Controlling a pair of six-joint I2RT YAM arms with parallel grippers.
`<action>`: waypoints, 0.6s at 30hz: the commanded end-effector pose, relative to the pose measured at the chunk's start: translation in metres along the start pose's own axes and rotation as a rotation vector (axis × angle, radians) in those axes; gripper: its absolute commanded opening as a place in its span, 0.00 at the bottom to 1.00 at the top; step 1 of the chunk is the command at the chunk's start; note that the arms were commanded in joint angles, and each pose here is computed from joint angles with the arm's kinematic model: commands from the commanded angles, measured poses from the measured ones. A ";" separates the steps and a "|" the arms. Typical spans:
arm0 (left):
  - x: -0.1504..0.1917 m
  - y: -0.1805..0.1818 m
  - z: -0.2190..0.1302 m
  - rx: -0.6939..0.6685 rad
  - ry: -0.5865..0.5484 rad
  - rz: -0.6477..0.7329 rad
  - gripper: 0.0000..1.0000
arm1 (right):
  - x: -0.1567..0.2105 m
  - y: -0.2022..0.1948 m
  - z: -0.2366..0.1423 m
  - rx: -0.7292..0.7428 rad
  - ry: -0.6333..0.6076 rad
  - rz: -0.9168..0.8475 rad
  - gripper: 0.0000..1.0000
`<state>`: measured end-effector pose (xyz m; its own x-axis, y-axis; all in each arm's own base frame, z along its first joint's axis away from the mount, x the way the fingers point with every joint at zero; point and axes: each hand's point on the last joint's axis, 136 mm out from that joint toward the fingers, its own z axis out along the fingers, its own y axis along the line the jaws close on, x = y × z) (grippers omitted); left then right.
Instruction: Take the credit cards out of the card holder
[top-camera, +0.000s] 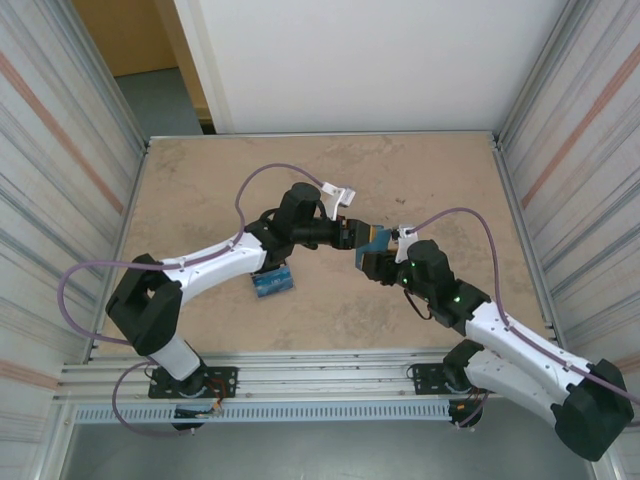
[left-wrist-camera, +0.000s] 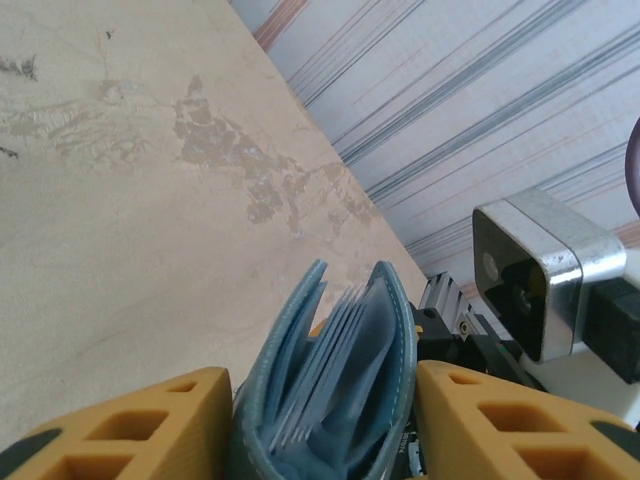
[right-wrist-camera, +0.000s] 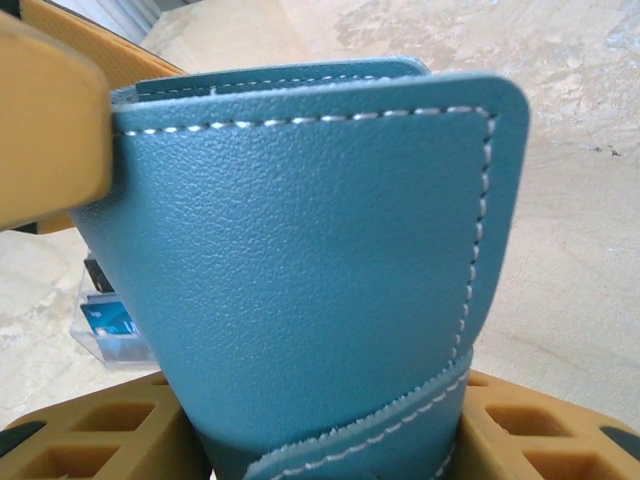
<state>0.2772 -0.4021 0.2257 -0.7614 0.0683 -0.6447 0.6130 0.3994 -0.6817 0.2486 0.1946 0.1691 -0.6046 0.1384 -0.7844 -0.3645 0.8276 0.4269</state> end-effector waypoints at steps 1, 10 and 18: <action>0.002 -0.014 0.006 0.066 0.023 0.002 0.46 | -0.041 0.023 -0.004 -0.059 -0.124 -0.027 0.54; -0.004 -0.007 -0.002 0.046 0.002 -0.001 0.08 | -0.043 0.029 0.003 -0.070 -0.105 -0.035 0.54; -0.020 -0.015 -0.023 0.048 -0.017 0.093 0.00 | -0.043 0.036 -0.006 -0.101 -0.046 -0.062 0.90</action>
<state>0.2869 -0.3932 0.2243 -0.7542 0.0680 -0.6531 0.6186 0.4070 -0.6721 0.2584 0.2066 0.1857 -0.5923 0.1130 -0.7977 -0.3986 0.8194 0.4120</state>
